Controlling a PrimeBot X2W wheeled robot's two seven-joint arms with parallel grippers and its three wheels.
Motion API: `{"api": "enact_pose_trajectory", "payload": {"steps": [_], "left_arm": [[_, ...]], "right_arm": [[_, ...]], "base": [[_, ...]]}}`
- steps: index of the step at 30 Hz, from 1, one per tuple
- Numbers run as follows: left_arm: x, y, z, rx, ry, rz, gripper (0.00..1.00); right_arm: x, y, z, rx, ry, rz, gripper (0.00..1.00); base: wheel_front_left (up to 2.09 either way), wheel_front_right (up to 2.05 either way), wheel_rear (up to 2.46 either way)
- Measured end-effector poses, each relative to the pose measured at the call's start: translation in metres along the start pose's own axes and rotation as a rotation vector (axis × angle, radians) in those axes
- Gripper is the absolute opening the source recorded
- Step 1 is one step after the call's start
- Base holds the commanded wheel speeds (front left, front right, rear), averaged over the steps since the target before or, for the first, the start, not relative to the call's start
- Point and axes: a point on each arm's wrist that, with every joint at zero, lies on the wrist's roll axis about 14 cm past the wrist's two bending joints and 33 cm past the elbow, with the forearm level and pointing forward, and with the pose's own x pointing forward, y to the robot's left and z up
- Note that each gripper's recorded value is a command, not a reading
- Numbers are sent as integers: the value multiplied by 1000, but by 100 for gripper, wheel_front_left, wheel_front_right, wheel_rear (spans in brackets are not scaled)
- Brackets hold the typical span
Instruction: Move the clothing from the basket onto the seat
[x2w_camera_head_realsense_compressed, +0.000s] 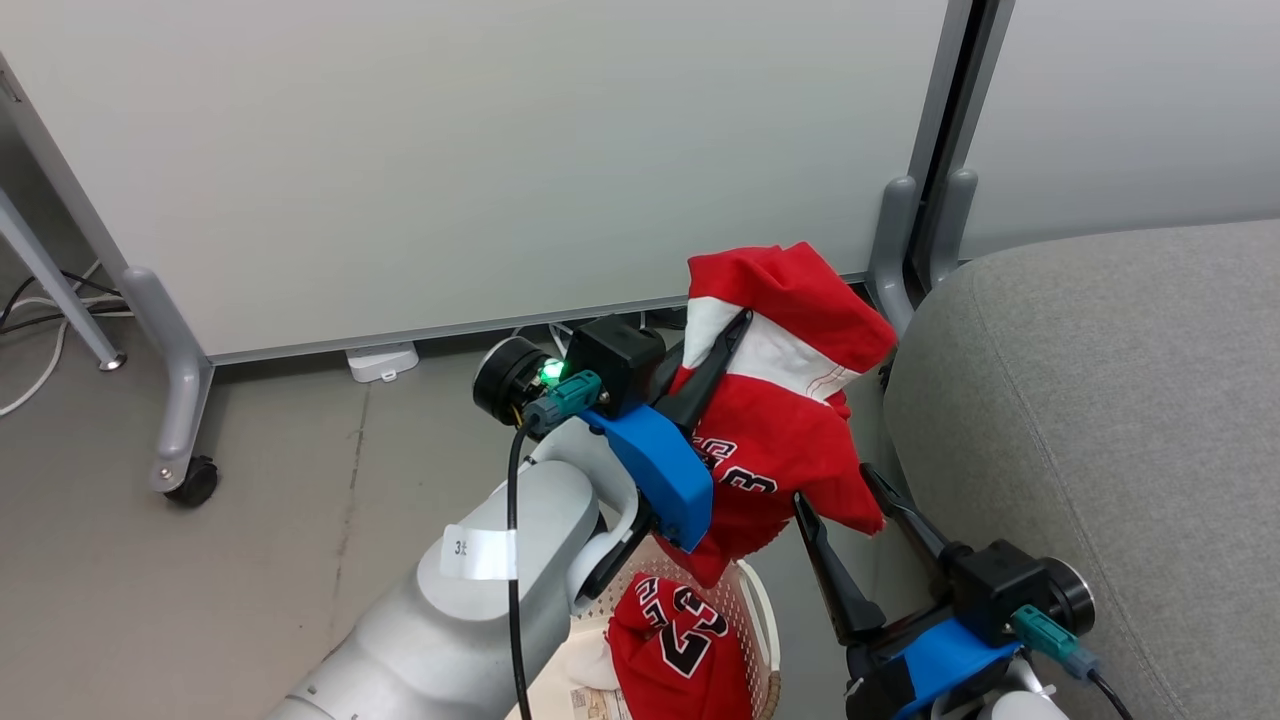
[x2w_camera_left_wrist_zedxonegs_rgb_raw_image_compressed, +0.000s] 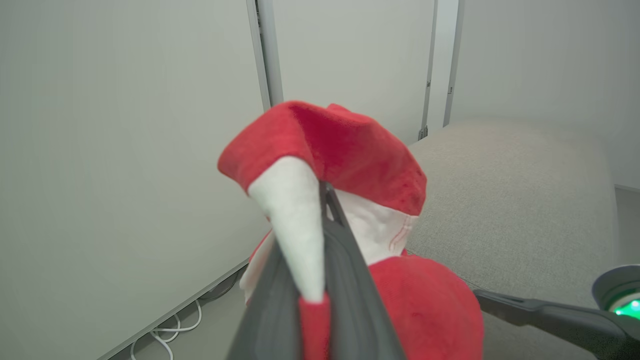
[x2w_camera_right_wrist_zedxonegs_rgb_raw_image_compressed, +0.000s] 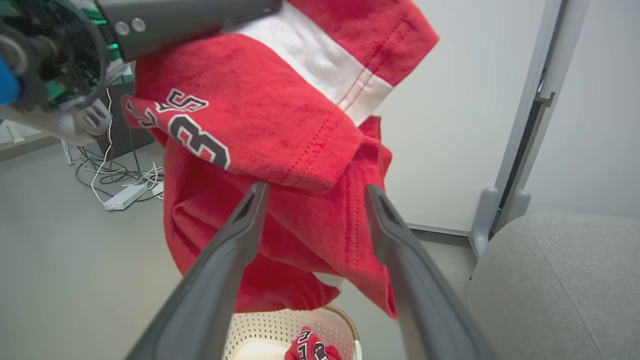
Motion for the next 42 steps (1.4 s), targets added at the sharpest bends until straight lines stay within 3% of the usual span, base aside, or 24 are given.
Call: {"api": "enact_pose_trajectory", "payload": {"steps": [12, 26, 42], "left_arm": [[4, -2, -10, -12, 28, -9, 0], [5, -1, -20, -30, 56, -7, 0], [1, -10, -24, -44, 73, -28, 0]], "right_arm": [[5, 9, -7, 0, 43, 33, 100], [28, 31, -10, -127, 84, 140, 100], [43, 20, -20, -188, 109, 138, 100]], "base": [[0, 0, 0], [0, 0, 0], [0, 0, 0]]}}
